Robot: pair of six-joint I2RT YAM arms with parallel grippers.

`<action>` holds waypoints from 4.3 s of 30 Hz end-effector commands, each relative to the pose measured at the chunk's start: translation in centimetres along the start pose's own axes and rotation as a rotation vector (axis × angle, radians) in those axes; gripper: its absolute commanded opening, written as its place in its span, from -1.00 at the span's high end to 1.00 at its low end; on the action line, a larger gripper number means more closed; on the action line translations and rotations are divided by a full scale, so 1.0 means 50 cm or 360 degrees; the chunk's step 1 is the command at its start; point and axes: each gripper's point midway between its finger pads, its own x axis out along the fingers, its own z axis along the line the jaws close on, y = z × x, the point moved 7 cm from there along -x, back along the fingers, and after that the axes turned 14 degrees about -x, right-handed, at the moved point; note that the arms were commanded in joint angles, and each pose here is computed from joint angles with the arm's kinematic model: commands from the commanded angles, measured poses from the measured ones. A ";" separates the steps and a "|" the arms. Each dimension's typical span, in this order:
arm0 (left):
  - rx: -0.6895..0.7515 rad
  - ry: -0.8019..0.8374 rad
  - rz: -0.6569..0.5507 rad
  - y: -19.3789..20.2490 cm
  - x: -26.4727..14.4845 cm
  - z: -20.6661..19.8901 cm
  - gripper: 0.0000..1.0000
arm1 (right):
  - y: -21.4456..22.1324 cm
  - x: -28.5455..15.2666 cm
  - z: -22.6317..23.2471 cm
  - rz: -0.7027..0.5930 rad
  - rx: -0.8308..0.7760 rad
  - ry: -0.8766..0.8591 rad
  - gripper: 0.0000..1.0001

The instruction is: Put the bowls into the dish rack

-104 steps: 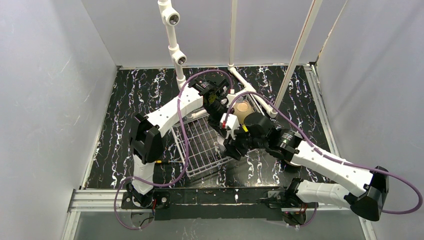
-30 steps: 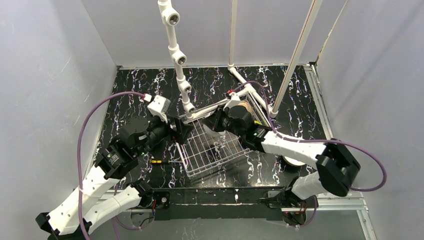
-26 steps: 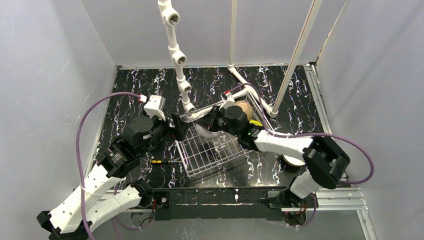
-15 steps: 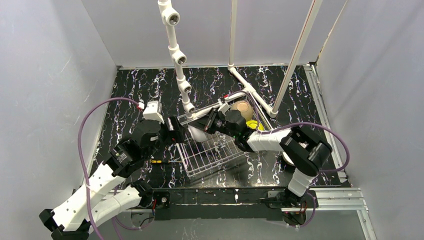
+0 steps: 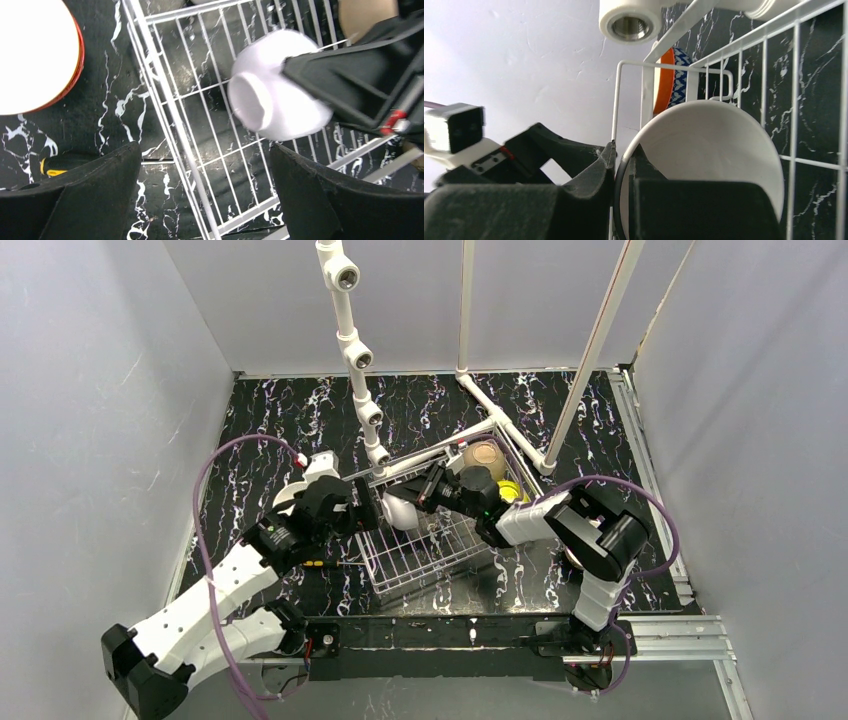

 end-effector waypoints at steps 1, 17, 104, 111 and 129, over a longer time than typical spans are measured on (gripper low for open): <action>-0.0070 -0.0175 0.0074 0.027 0.023 0.035 -0.96 | -0.022 -0.020 -0.026 -0.0026 0.0001 0.0029 0.89; -0.0137 -0.0303 0.0148 0.063 0.059 0.092 -0.96 | -0.057 -0.053 -0.081 -0.0096 -0.0094 0.0374 0.08; -0.0909 -0.0880 0.0056 -0.095 0.129 0.242 0.35 | -0.071 -0.219 0.060 -0.0120 -0.1084 0.1370 -0.25; -0.0839 -0.0844 0.0030 -0.113 0.116 0.235 1.00 | -0.074 -0.214 0.067 -0.0130 -0.1075 0.1350 -0.24; -0.0776 -0.0951 0.0014 -0.154 0.138 0.247 0.05 | -0.065 -0.201 0.057 -0.0090 -0.1059 0.1334 -0.24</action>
